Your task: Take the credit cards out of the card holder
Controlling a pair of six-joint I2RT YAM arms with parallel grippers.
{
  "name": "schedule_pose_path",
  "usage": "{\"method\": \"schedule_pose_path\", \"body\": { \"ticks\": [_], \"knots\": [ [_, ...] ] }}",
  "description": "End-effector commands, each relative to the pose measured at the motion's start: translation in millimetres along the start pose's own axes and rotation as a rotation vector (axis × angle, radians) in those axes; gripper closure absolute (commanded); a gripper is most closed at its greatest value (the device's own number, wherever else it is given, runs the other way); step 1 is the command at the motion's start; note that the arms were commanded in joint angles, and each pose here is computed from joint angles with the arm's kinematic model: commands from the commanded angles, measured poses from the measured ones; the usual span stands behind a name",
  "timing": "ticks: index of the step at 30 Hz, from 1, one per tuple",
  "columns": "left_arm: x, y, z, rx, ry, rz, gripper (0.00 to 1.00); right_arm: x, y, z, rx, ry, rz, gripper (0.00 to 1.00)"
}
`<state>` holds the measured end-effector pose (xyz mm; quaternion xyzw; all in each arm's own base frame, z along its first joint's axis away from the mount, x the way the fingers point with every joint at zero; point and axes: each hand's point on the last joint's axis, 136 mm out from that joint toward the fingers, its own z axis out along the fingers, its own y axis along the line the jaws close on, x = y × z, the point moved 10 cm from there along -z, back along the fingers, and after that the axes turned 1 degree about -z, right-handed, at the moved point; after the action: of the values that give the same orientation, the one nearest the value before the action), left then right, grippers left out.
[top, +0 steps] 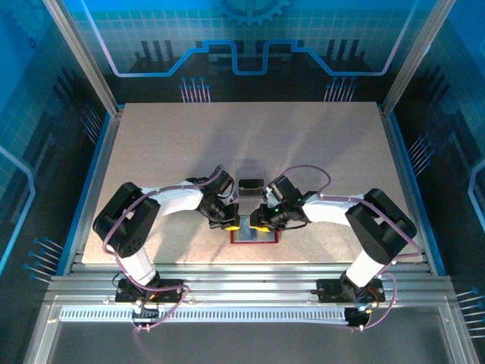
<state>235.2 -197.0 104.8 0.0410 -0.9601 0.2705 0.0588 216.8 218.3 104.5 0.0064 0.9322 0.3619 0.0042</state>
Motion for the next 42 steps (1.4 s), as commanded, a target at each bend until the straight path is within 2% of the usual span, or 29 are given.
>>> {"method": "schedule_pose_path", "body": {
  "ticks": [1, 11, 20, 32, 42],
  "knots": [
    [7.6, 13.3, 8.2, -0.067, 0.034, -0.013, 1.0, 0.8, -10.2, 3.5, 0.022, 0.019, 0.033, 0.67],
    [7.9, 14.5, 9.3, -0.074, 0.04, -0.016, 1.0, 0.2, -11.7, 5.7, 0.042, 0.035, 0.029, 0.67],
    [8.7, 14.8, 9.3, -0.077, 0.045, -0.017, 1.0, -2.0, -11.8, 9.4, -0.046, 0.043, 0.04, 0.69],
    [8.9, 15.4, 8.7, -0.086, 0.046, -0.02, 1.0, -3.6, -11.5, 5.7, -0.189, 0.013, 0.056, 0.79],
    [9.2, 16.0, 9.0, -0.092, 0.051, -0.022, 1.0, -1.5, -15.3, 0.8, -0.185, 0.0, 0.062, 0.86]
  ]
}}
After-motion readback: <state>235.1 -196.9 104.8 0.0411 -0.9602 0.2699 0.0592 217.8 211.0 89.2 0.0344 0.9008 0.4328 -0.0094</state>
